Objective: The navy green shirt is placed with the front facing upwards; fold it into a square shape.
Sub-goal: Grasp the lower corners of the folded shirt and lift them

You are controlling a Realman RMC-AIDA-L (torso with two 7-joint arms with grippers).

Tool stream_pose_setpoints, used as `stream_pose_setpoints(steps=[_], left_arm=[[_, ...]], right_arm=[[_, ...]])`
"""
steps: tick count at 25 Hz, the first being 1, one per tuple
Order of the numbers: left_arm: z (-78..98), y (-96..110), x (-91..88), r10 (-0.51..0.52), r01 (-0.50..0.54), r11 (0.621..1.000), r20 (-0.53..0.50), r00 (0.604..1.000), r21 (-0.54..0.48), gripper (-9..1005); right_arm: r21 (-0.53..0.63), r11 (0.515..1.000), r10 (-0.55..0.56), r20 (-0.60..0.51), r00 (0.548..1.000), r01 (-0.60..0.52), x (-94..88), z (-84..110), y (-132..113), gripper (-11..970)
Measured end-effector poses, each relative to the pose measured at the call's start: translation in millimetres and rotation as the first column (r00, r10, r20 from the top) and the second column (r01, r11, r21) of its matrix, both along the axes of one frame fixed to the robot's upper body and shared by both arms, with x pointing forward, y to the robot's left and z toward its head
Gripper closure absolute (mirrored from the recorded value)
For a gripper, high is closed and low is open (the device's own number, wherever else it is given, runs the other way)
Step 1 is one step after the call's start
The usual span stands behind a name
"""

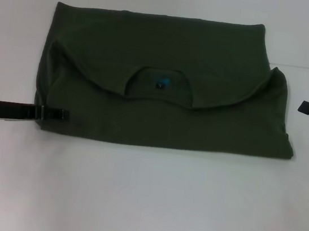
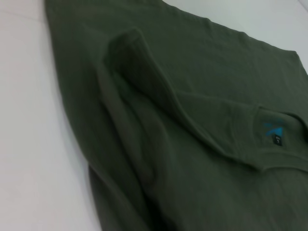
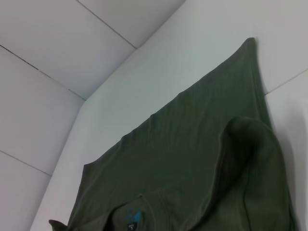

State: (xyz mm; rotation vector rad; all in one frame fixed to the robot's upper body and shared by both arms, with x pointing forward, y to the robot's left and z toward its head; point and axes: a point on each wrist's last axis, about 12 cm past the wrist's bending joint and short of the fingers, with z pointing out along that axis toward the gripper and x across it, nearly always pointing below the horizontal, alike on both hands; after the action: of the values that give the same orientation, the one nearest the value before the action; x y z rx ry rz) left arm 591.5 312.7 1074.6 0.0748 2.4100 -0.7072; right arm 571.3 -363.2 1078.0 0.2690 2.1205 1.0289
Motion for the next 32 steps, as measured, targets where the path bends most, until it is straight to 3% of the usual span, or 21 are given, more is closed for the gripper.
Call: stream_pose_setpoints(steps=[16, 19, 30, 32], left_arm=[[-1.4, -3.0, 1.9, -0.009, 0.009, 1.0, -0.002, 1.0, 0.019, 369], [-1.3, -5.8, 3.1, -0.023, 0.023, 0.999, -0.001, 1.0, 0.033, 564], [0.2, -5.8, 5.8, -0.025, 0.024, 0.998, 0.014, 1.0, 0.049, 975], [0.8, -4.6, 5.9, -0.021, 0.02, 0.999, 0.016, 1.0, 0.049, 975]], right_arm=[[-0.002, 1.0, -0.003, 0.0, 1.0, 0.003, 0.3, -0.6, 0.4, 31], [-0.002, 1.0, -0.003, 0.0, 1.0, 0.003, 0.6, -0.5, 0.6, 32], [0.003, 1.0, -0.005, -0.005, 1.0, 0.005, 1.8, 3.1, -2.3, 32], [0.007, 1.0, 0.007, -0.034, 0.999, -0.007, 3.0, 7.4, -5.1, 32]])
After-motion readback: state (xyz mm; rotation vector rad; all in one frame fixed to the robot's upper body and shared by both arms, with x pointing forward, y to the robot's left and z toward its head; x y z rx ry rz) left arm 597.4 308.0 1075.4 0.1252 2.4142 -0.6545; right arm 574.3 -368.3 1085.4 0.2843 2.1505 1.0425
